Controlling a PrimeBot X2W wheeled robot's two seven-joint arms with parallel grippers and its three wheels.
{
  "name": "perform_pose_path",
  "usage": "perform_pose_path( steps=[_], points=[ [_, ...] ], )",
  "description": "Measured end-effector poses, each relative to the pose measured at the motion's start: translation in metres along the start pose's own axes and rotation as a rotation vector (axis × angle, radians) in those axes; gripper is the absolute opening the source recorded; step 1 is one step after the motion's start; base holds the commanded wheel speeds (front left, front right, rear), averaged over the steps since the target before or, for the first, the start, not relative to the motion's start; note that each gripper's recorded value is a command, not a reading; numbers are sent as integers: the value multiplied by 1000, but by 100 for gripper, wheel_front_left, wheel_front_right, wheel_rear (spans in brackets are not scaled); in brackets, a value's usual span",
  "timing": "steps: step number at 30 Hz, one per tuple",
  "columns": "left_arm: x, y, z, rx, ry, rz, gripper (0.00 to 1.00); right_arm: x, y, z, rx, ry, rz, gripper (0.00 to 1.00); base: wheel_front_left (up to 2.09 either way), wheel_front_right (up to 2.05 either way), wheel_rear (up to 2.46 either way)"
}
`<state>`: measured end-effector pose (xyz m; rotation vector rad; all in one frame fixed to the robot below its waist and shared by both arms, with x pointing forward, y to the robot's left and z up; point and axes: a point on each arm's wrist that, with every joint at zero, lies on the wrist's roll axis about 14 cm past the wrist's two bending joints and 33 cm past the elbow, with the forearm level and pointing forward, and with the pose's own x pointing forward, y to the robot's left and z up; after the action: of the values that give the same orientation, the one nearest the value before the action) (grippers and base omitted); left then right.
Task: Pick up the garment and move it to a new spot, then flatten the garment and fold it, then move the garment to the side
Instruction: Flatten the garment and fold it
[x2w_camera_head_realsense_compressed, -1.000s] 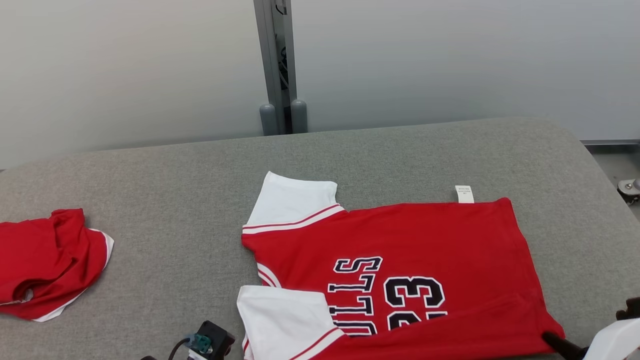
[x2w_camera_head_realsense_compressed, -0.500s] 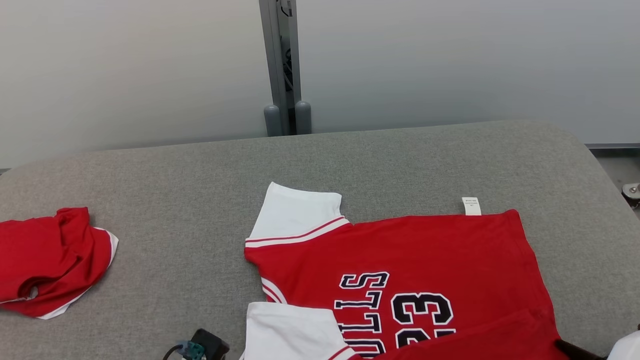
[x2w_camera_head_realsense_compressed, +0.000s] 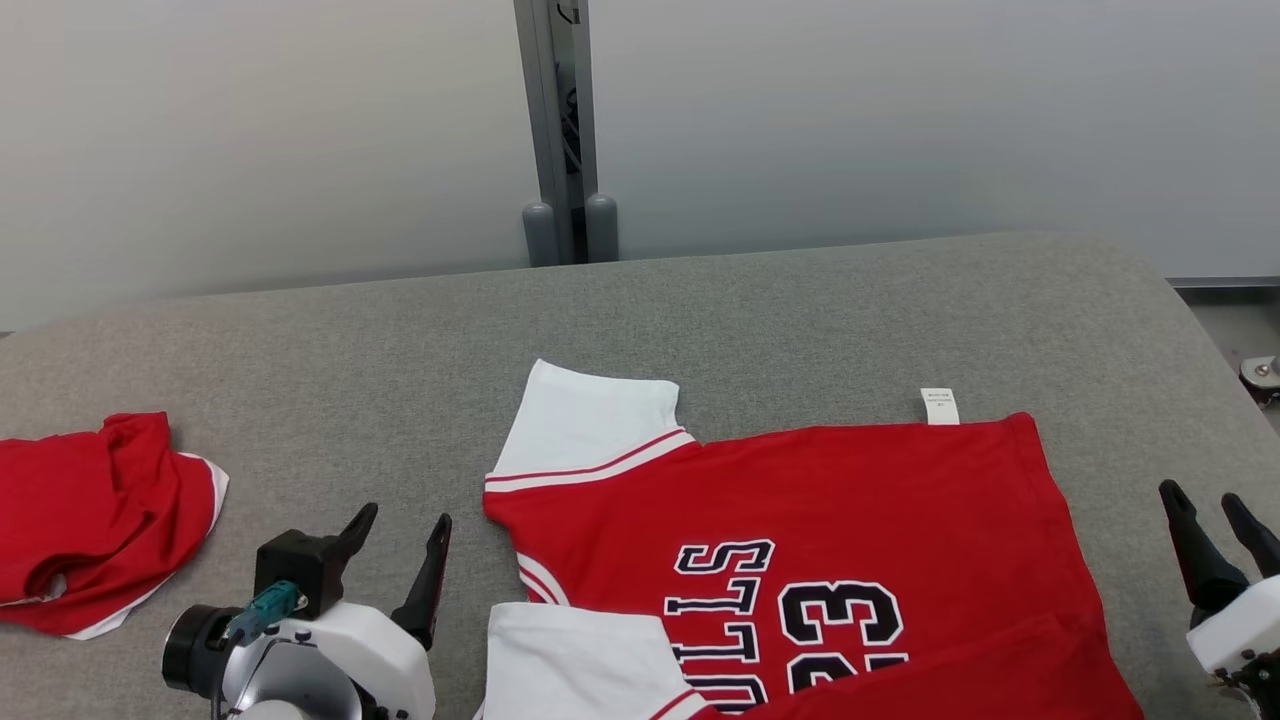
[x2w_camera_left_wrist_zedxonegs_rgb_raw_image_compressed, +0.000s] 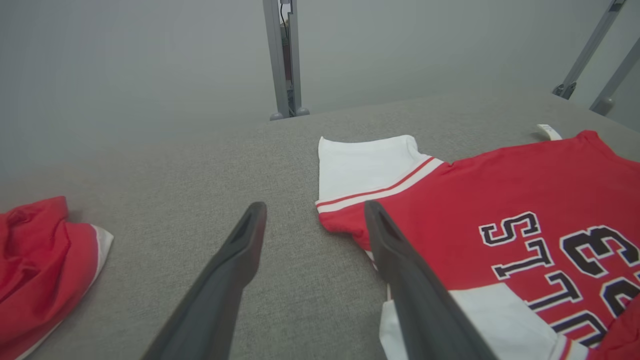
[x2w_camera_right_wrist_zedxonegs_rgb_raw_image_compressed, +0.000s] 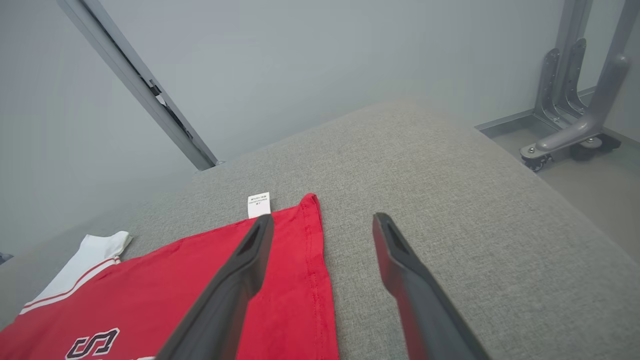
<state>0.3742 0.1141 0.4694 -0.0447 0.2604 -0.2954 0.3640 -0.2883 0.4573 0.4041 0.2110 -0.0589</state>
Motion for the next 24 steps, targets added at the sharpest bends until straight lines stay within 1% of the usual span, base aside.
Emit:
perform_pose_path(
  steps=[1, 2, 4, 6, 8, 12, 18, 24],
  points=[
    [3, 3, 4, 0, -32, 16, 100, 0, 4, 2, -16, -20, 14, 100, 0, 0, 0],
    [7, 1, 10, -24, -93, 42, 100, 2, 12, 6, -43, -51, 37, 100, 0, 0, 0],
    [11, 0, 12, -50, -136, 62, 100, 4, 20, 8, -76, -66, 61, 100, 0, 0, 0],
    [16, 1, 12, -68, -164, 88, 100, 6, 28, 14, -74, -104, 72, 100, 0, 0, 0],
    [21, 2, 10, -76, -171, 106, 100, 8, 38, 21, -89, -141, 90, 100, 0, 0, 0],
    [37, -1, -2, -83, -141, 107, 100, 8, 50, -2, -113, -114, 98, 100, 0, 0, 0],
    [54, 3, -12, -78, -109, 111, 100, 16, 47, -11, -112, -98, 73, 100, 0, 0, 0],
    [65, 1, -5, -95, -140, 112, 100, 23, 46, -17, -126, -89, 55, 100, 0, 0, 0]
  ],
)
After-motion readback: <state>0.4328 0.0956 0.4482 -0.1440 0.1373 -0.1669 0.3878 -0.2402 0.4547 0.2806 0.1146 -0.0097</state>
